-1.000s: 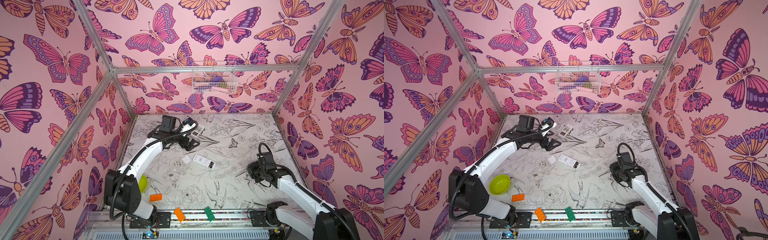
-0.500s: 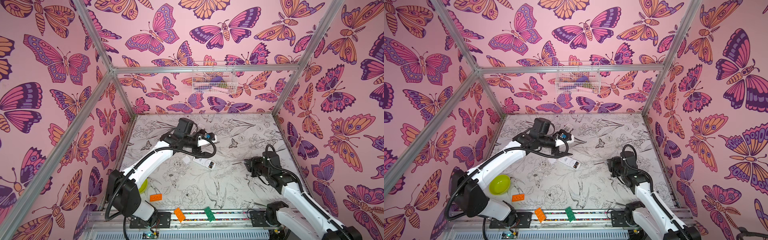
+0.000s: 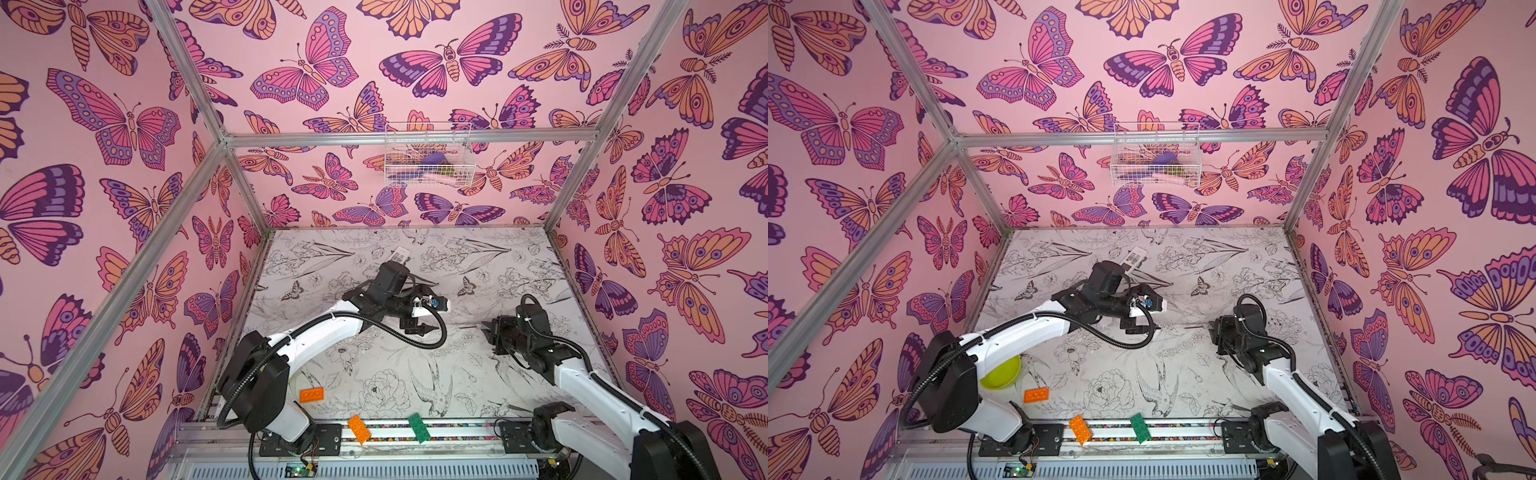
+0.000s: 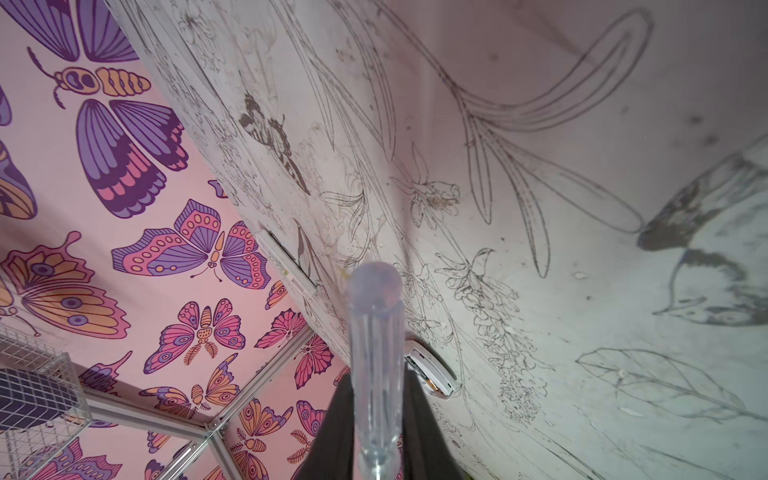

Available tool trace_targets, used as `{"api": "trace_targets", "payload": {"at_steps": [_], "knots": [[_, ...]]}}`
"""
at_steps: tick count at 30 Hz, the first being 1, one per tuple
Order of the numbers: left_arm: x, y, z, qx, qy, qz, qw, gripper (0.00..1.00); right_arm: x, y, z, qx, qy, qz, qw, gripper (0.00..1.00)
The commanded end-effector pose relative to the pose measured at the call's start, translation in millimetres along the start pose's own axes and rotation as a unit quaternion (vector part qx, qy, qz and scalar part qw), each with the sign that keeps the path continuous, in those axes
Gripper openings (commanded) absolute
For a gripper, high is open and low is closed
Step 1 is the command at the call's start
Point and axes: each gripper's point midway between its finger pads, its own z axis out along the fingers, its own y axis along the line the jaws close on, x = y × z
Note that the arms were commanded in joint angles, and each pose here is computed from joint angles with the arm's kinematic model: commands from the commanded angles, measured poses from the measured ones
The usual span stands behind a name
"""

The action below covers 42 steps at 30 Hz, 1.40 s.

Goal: Unload the batteries from the remote control
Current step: 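Lift the screwdriver with the right gripper while the left gripper reaches toward it, then grasp the screwdriver near its shaft with the left gripper while the right holds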

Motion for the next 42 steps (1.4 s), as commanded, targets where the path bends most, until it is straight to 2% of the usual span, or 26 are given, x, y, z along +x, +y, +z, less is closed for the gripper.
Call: {"api": "trace_targets", "payload": {"at_steps": [1, 10, 16, 24, 31, 37, 42], "knots": [[2.2, -4.0, 16.1, -0.007, -0.007, 0.017, 1.0, 0.81, 16.3, 25.5, 4.8, -0.04, 0.026, 0.013, 0.999, 0.02], [3.7, -10.8, 56.0, -0.027, 0.003, 0.061, 0.998, 0.74, 31.5, 36.5, 10.8, -0.043, 0.042, 0.006, 0.998, 0.01], [13.6, -9.3, 67.9, -0.035, 0.018, 0.056, 0.998, 0.71, 39.6, 40.1, 14.0, -0.043, 0.053, -0.001, 0.998, 0.01], [16.8, -11.0, 79.1, -0.036, 0.022, 0.057, 0.998, 0.61, 41.7, 37.5, 15.8, -0.04, 0.056, -0.004, 0.998, 0.0], [11.4, -13.3, 81.0, -0.036, 0.013, 0.055, 0.998, 0.48, 43.0, 34.7, 17.7, -0.036, 0.056, -0.006, 0.998, 0.0], [9.1, -11.8, 82.0, -0.042, 0.011, 0.058, 0.997, 0.28, 44.2, 35.3, 18.9, -0.038, 0.057, -0.007, 0.998, 0.0], [11.8, -10.9, 81.9, -0.05, 0.016, 0.06, 0.997, 0.2, 43.2, 34.4, 17.2, -0.038, 0.054, -0.006, 0.998, 0.0]]}}
